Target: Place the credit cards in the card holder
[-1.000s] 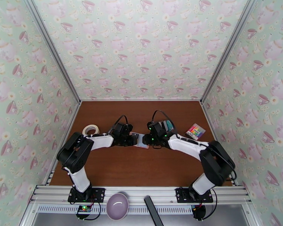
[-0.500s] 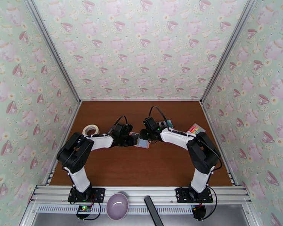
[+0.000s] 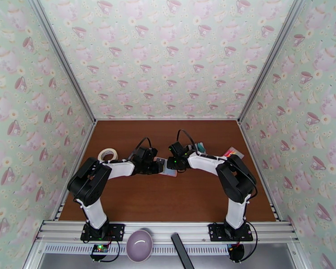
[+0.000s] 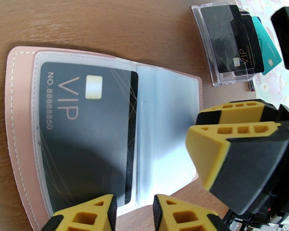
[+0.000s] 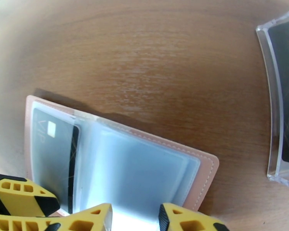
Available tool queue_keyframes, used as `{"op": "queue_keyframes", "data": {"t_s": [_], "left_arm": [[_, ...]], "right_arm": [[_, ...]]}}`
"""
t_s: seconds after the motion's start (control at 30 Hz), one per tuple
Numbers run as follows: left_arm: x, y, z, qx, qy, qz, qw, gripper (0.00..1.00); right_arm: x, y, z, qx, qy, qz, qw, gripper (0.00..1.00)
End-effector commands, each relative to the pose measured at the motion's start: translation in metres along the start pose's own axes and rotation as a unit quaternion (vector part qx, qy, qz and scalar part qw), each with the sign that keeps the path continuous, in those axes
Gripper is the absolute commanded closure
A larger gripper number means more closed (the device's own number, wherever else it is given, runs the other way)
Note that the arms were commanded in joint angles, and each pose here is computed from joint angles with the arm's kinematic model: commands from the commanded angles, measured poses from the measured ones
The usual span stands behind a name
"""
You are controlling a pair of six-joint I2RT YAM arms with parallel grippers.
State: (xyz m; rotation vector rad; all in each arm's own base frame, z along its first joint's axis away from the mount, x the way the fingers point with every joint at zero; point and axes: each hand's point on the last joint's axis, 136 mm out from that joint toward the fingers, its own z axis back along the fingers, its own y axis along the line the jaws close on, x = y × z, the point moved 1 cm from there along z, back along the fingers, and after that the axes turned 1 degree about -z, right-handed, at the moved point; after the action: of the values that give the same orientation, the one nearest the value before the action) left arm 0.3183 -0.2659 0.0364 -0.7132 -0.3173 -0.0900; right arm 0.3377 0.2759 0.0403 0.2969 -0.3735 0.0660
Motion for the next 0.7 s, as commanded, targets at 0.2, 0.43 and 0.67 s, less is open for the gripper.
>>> {"op": "queue_keyframes", "data": {"t_s": [0.2, 0.43, 0.67], "left_arm": [[-0.014, 0.009, -0.006, 0.007, 0.017, 0.006, 1.000, 0.67], [-0.013, 0.005, -0.005, -0.001, 0.017, 0.002, 1.000, 0.59], [-0.017, 0.004, -0.005, 0.004, 0.022, -0.006, 1.000, 0.56]], "right_arm": [[0.008, 0.015, -0.007, 0.019, -0.001, 0.000, 1.000, 0.61], [0.007, 0.026, -0.015, 0.048, 0.009, -0.013, 0.999, 0.61], [0.009, 0.034, -0.017, 0.081, 0.007, -0.042, 0.996, 0.61]]}}
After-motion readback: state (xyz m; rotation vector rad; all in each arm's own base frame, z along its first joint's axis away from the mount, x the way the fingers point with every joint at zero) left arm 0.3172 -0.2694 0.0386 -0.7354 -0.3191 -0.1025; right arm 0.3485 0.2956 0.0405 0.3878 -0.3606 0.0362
